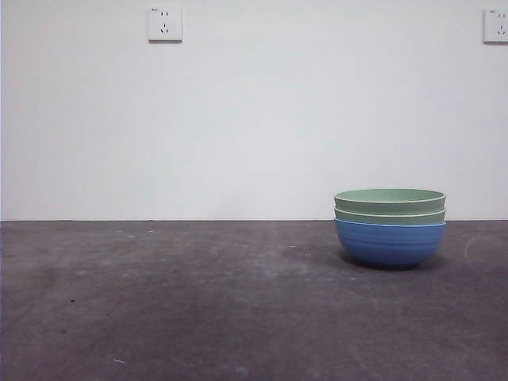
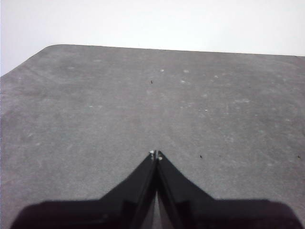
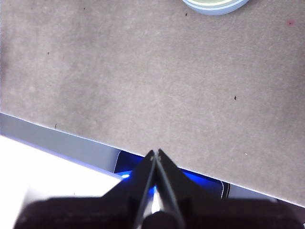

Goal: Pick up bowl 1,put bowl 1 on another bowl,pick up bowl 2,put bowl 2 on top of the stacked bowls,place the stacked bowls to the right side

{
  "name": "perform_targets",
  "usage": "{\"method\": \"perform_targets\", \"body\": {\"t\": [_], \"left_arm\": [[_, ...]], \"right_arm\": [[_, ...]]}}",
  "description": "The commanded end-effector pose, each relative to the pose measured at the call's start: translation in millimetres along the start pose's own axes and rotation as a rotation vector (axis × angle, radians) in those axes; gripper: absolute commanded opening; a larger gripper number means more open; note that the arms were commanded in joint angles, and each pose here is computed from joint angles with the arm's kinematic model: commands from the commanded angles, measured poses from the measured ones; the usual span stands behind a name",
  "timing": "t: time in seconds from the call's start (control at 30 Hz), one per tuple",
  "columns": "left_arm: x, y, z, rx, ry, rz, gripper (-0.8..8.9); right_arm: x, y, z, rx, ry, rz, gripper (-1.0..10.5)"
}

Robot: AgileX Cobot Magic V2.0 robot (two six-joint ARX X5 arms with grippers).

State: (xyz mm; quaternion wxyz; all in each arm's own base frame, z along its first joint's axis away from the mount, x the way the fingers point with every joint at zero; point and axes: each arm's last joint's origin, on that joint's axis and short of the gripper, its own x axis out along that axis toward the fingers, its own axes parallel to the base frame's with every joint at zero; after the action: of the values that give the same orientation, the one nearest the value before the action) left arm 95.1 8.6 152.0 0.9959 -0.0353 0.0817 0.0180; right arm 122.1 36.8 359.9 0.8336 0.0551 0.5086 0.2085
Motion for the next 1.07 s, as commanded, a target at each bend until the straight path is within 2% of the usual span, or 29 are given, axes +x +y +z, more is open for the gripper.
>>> {"method": "perform_targets", "body": {"t": [0.03,0.13,0.2,0.3,0.57,0.73,0.87,1.07], "left_arm": [[1,1,-4,-0.011,0.009,0.009,-0.03],[1,1,-4,-0.011,0.009,0.009,-0.03],[1,1,-4,-0.011,0.009,0.009,-0.03],[1,1,-4,-0.011,0.009,0.009,-0.03],[1,1,-4,-0.011,0.009,0.009,-0.03],[1,1,-4,-0.011,0.009,0.009,-0.03],[1,1,-4,-0.011,0.009,0.009,-0.03],[1,1,-4,-0.011,0.009,0.009,-0.03]], "right_arm": [[1,0,1,-0.002,-0.007,-0.006,0.0],[-1,0,3,-0.063,-0.049,-0.016,0.0],[-4,-3,3,-0.068,-0.075,-0.061,0.0],[-11,-5,4,-0.127,-0.161,-0.101,0.0],[-23,-9,-3,-0.248,-0.613,-0.129,0.0],[5,-23,-23,-0.312,-0.833,-0.160,0.0],[39,-36,-47,-0.348,-0.950,-0.175,0.0],[87,-54,-81,-0.351,-0.971,-0.183,0.0]]}}
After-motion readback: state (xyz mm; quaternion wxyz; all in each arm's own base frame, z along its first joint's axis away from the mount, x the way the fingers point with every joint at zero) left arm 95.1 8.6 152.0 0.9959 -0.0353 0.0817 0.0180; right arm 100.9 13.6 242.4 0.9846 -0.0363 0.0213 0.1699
